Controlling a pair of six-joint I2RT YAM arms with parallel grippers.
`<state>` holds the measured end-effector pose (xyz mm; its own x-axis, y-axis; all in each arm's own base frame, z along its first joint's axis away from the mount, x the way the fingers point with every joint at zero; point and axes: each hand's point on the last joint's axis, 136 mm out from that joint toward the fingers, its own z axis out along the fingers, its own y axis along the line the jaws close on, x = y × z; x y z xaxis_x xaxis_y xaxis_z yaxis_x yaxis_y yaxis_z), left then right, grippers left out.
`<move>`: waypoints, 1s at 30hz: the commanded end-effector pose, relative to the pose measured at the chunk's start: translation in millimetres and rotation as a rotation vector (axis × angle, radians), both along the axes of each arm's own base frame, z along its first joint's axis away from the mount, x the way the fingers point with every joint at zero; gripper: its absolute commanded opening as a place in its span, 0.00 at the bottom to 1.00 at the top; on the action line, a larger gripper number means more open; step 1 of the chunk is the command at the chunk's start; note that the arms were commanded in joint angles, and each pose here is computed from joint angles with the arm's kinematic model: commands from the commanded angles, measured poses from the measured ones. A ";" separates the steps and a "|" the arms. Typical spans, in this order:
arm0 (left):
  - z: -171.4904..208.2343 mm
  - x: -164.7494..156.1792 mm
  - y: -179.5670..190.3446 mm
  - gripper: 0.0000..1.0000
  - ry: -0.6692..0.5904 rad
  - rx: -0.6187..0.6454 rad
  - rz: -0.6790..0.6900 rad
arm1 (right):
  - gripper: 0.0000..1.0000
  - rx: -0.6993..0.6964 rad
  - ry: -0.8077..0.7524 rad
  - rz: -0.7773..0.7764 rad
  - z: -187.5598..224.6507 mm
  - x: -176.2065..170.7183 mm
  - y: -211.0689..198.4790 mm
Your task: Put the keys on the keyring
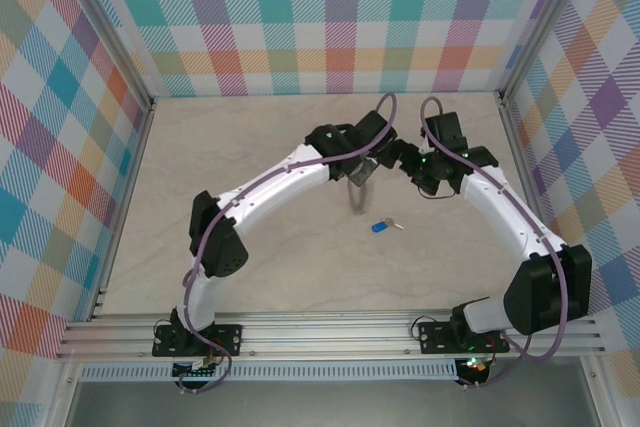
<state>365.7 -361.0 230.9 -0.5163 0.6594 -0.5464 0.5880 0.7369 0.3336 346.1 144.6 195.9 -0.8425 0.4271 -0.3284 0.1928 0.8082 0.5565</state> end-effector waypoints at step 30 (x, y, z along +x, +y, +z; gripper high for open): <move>272.3 -20.2 4.6 0.00 -0.221 -0.909 -0.367 | 0.97 0.440 -0.439 0.190 216.0 31.9 30.3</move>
<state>363.3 -360.3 449.1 -0.2634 0.1743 -0.9488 0.7700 0.6305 -0.0979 385.1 170.9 376.6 -0.7700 0.4587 -0.4435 -0.1570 0.5375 0.8285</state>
